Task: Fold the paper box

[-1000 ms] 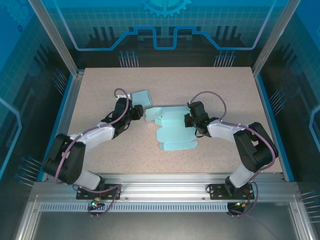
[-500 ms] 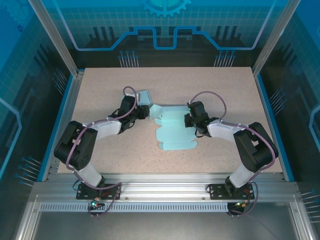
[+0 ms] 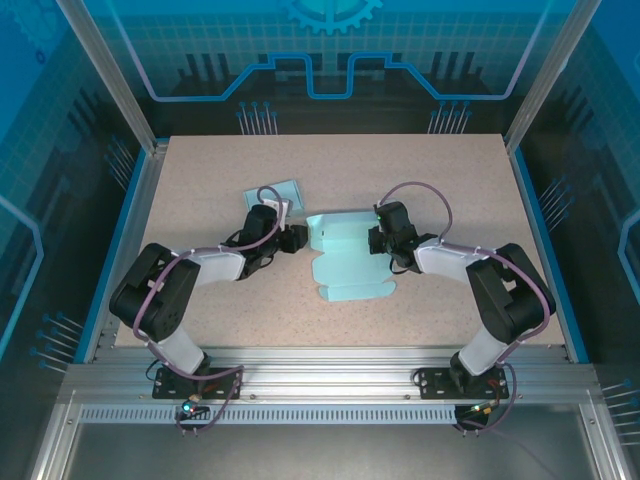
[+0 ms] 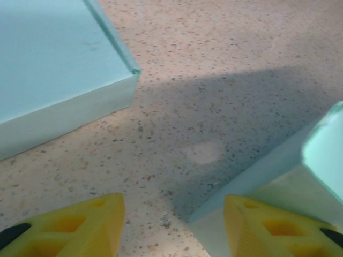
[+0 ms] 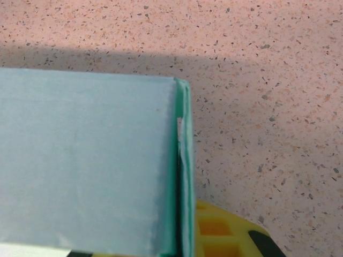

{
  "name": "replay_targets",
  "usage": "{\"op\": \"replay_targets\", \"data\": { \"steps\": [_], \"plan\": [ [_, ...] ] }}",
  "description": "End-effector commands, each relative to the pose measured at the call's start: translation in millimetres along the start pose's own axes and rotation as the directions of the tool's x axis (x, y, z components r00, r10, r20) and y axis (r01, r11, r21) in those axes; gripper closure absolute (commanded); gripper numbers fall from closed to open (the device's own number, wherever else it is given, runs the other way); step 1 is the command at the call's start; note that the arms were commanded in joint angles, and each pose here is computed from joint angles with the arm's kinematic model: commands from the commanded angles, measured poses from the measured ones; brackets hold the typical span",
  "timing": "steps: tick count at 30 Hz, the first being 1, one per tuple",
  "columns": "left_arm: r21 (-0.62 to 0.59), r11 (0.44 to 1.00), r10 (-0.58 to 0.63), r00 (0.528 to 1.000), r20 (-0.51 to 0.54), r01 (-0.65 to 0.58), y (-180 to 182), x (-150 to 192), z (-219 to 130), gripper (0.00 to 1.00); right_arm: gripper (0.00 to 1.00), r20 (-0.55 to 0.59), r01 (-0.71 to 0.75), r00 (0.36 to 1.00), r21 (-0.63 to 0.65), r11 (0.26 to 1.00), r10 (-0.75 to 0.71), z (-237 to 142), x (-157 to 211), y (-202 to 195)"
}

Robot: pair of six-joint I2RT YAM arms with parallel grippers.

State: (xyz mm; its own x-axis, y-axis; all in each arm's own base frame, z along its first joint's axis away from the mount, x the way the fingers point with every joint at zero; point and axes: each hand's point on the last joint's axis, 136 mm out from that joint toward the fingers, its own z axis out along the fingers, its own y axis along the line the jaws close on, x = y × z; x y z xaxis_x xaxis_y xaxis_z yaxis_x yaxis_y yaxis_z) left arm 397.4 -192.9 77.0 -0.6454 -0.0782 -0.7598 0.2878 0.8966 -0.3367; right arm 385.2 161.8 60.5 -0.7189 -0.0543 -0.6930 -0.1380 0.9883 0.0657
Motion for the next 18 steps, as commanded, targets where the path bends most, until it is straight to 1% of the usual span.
{"op": "replay_targets", "data": {
  "steps": [1, 9, 14, 18],
  "plan": [
    [0.129, 0.986, 0.101, 0.993, 0.056, -0.108, -26.5, -12.5, -3.5, 0.46, 0.93, -0.041, 0.017, 0.999, -0.027, 0.999, -0.018, 4.2, 9.1, 11.5],
    [0.241, 0.949, 0.199, 0.979, 0.040, -0.203, -46.1, -4.8, -6.6, 0.44, 0.93, -0.046, 0.021, 0.999, -0.035, 0.999, -0.022, 5.1, 8.1, 13.6],
    [0.333, 0.905, 0.271, 0.962, 0.030, -0.265, -61.3, 1.1, -11.2, 0.42, 0.93, -0.047, 0.033, 0.998, -0.048, 0.998, -0.035, 5.2, 5.6, 16.5],
    [0.383, 0.867, 0.328, 0.944, 0.040, -0.318, -69.9, 1.8, -10.3, 0.42, 0.93, -0.058, 0.055, 0.997, -0.066, 0.996, -0.059, 5.8, 6.9, 19.9]
  ]
}}
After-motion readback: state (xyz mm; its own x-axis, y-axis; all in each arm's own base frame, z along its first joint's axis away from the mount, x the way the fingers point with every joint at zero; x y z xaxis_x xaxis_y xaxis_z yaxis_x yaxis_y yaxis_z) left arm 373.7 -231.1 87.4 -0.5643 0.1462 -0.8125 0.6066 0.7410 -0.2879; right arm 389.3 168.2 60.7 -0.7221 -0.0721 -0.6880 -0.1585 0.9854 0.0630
